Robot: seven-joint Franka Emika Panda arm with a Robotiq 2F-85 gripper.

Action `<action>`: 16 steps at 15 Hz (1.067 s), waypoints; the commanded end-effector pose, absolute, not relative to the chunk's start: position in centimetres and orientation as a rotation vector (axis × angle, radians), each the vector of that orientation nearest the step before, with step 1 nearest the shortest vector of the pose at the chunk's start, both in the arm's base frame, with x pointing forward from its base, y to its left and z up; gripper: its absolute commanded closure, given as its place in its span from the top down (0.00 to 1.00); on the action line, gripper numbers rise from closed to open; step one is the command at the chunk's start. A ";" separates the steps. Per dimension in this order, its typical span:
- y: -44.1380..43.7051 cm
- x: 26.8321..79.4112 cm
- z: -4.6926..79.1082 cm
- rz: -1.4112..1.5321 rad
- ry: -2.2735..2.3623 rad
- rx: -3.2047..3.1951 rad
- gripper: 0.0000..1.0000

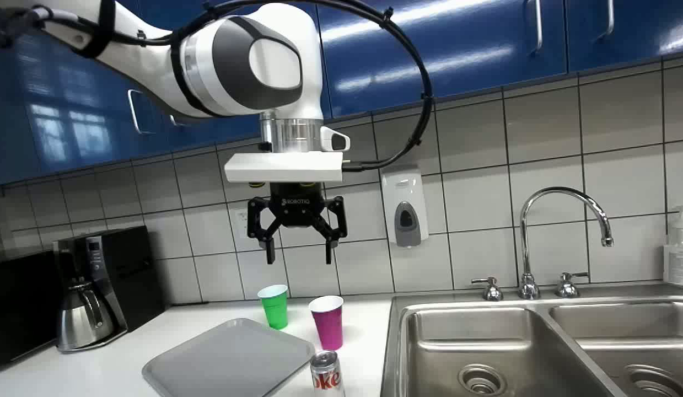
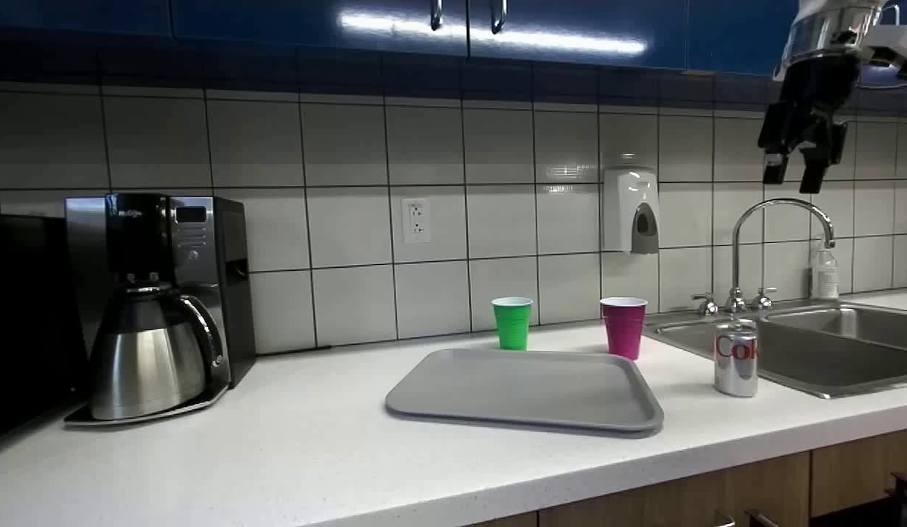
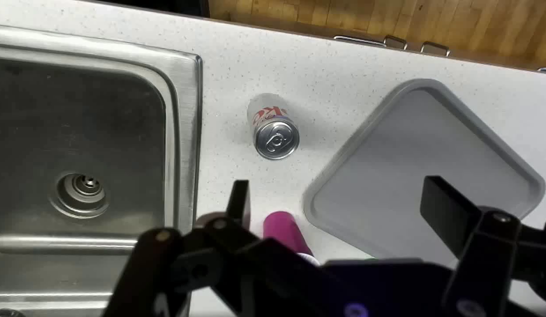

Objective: Pick up a soda can and place it on the gray tray

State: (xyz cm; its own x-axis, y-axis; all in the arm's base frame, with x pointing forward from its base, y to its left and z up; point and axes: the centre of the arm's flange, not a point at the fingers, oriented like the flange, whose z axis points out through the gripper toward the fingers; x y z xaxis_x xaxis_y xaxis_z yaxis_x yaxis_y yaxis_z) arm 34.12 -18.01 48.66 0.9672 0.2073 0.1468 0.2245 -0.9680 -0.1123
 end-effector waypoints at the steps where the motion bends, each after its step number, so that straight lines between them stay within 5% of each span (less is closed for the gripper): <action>1: -18.0 34.1 48.7 -0.202 -0.329 -2.988 1.00; 16: -16.2 33.7 46.0 -0.457 -0.347 -3.059 1.00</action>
State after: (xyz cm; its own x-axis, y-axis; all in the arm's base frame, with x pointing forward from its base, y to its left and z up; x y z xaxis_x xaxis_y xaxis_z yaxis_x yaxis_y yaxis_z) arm 34.41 -16.79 46.94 0.9454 0.2135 0.2462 0.2307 -0.9721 -0.0429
